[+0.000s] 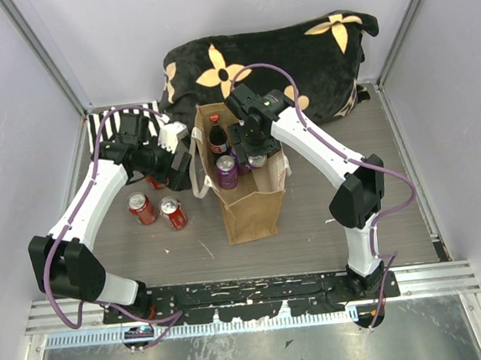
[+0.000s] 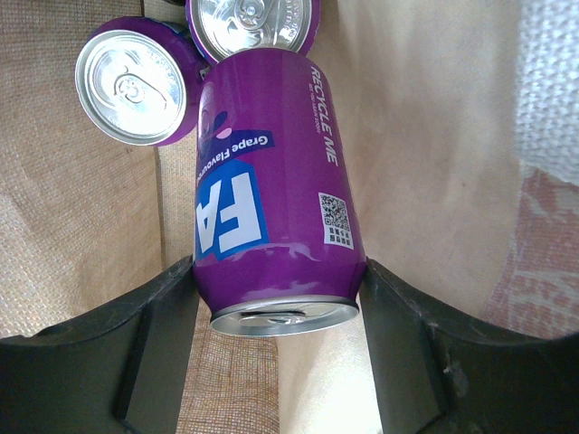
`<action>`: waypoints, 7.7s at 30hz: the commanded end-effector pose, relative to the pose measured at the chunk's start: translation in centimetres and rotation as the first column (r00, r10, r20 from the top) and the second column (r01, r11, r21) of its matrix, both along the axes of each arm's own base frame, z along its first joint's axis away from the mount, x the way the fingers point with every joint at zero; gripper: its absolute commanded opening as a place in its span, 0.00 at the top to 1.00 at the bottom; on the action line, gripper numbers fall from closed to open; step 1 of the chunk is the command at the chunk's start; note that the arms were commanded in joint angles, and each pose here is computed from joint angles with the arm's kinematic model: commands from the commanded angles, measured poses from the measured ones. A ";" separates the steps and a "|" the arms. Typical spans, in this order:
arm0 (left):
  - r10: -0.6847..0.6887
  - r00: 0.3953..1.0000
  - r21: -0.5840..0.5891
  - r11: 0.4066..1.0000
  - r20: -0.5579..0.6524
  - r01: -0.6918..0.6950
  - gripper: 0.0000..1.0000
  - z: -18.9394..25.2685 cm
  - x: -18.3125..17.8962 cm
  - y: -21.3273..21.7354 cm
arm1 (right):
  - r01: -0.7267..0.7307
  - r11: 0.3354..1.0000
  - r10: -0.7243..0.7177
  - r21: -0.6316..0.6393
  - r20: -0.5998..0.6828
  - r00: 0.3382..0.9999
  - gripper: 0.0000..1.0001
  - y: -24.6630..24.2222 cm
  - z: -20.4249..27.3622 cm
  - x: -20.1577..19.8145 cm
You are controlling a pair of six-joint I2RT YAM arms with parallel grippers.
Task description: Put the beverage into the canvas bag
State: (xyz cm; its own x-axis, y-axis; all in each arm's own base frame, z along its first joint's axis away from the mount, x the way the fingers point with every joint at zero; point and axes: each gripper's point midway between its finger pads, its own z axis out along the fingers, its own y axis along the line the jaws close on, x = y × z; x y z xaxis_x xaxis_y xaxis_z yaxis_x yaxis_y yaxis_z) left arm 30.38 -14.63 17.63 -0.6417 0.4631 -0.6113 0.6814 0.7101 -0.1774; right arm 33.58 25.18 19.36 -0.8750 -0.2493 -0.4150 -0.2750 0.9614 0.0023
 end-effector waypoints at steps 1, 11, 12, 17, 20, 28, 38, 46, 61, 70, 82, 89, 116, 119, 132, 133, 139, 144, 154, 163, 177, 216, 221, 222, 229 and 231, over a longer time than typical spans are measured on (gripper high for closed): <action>-0.005 1.000 -0.026 1.000 0.020 0.006 0.02 0.6 0.4 -0.3 | -0.020 0.996 0.011 0.087 0.101 0.995 0.99 0.8 4.1 0.0; -0.012 1.000 -0.026 1.000 0.019 0.013 0.02 0.4 0.4 -0.4 | 0.012 0.993 -0.033 0.116 0.177 0.984 0.99 0.7 6.0 0.8; -0.011 1.000 -0.024 1.000 0.019 0.012 0.02 0.4 0.4 -0.3 | 0.012 0.992 -0.036 0.124 0.187 0.982 0.99 0.8 6.4 0.9; -0.011 1.000 -0.024 1.000 0.014 0.011 0.02 0.2 0.5 -0.4 | 0.006 0.989 -0.039 0.146 0.224 0.974 0.99 0.9 7.9 1.2; -0.010 1.000 -0.024 1.000 0.008 0.010 0.02 0.1 0.5 -0.4 | -0.001 0.989 -0.032 0.145 0.226 0.974 0.99 0.9 8.1 1.2; -0.014 1.000 -0.023 1.000 0.003 0.014 0.02 -0.1 0.7 -0.5 | -0.018 0.990 -0.009 0.142 0.185 0.983 0.99 0.9 7.5 0.1; -0.025 1.000 -0.019 1.000 -0.002 0.025 0.02 -0.4 1.0 -0.6 | -0.036 0.994 0.027 0.103 0.095 0.995 0.99 0.9 4.7 -1.1; -0.026 1.000 -0.021 0.999 -0.003 0.026 0.02 -0.5 1.2 -0.6 | -0.043 0.997 0.039 0.059 0.061 0.997 0.99 1.2 2.6 -0.5; -0.018 1.000 -0.032 0.999 0.003 0.018 0.02 -0.3 1.6 -0.9 | -0.044 0.998 0.046 -0.050 0.041 0.998 0.99 1.3 -1.7 2.1; 0.002 1.000 -0.046 0.999 0.014 -0.001 0.02 -0.2 1.7 -1.0 | -0.022 0.993 0.029 -0.113 0.058 0.998 0.99 0.5 -4.2 4.1; 0.013 1.000 -0.049 0.999 0.018 -0.012 0.02 -0.4 1.3 -0.8 | -0.044 0.988 0.046 -0.145 0.013 0.999 0.99 0.8 -7.4 4.8; 0.017 1.000 -0.052 0.999 0.021 -0.016 0.02 -0.5 1.4 -0.8 | -0.033 0.989 0.037 -0.144 0.026 0.999 0.52 1.1 -7.6 5.4; 0.020 0.999 -0.063 0.998 0.029 -0.018 0.02 0.2 1.5 -1.0 | 0.001 0.998 0.010 -0.056 0.192 0.981 0.07 -0.2 -0.4 4.7; 0.080 0.996 -0.052 0.996 0.030 -0.079 0.02 0.3 2.5 -0.4 | 0.007 1.000 0.000 -0.029 0.227 0.974 0.07 -0.1 1.0 4.9; 0.384 0.922 0.104 0.920 -0.042 -0.378 0.02 -2.5 10.3 8.9 | 0.063 0.991 -0.110 0.115 0.468 0.877 0.00 -0.9 13.0 8.4; 0.390 0.920 0.127 0.915 -0.041 -0.383 0.02 -2.8 10.6 9.3 | 0.071 0.990 -0.119 0.120 0.463 0.878 0.00 -1.4 13.0 8.4; 0.419 0.907 0.208 0.891 -0.036 -0.403 0.02 -4.4 11.7 10.7 | 0.111 0.986 -0.156 0.125 0.444 0.882 0.00 -3.2 12.1 8.0; 0.419 0.904 0.252 0.887 -0.085 -0.388 0.02 -5.4 11.1 11.0 | 0.121 0.986 -0.160 0.117 0.431 0.888 0.00 -3.7 11.4 7.9; 0.378 0.921 0.201 0.913 -0.090 -0.355 0.02 -4.2 9.9 9.4 | 0.121 0.987 -0.153 0.104 0.411 0.899 0.00 -4.1 10.3 8.0; 0.359 0.931 0.164 0.924 -0.061 -0.345 0.02 -2.7 9.7 8.4 | 0.123 0.986 -0.158 0.113 0.395 0.905 0.00 -3.8 9.7 7.9; 0.409 0.912 0.237 0.884 0.027 -0.403 0.02 -2.3 11.6 10.4 | 0.131 0.984 -0.168 0.119 0.385 0.908 0.00 -3.6 9.0 8.0; 0.421 0.906 0.280 0.876 -0.044 -0.393 1.00 -2.9 10.5 10.6 | 0.147 0.983 -0.177 0.107 0.387 0.905 0.00 -4.6 8.6 7.0; 0.447 0.890 0.152 0.877 0.091 -0.456 1.00 3.8 13.7 9.7 | 0.167 0.981 -0.194 0.102 0.404 0.894 0.00 -5.3 9.0 7.1; 0.452 0.885 0.110 0.880 0.109 -0.462 1.00 5.4 14.3 9.3 | 0.168 0.980 -0.198 0.108 0.408 0.891 0.00 -5.4 9.2 7.2; 0.409 0.883 -0.215 0.906 0.231 -0.364 1.00 16.6 17.0 4.5 | 0.187 0.975 -0.220 0.120 0.410 0.885 0.00 -6.2 9.6 7.6; 0.379 0.887 -0.279 0.910 0.265 -0.306 1.00 19.3 17.0 2.9 | 0.196 0.973 -0.228 0.119 0.411 0.883 0.00 -6.5 9.6 7.6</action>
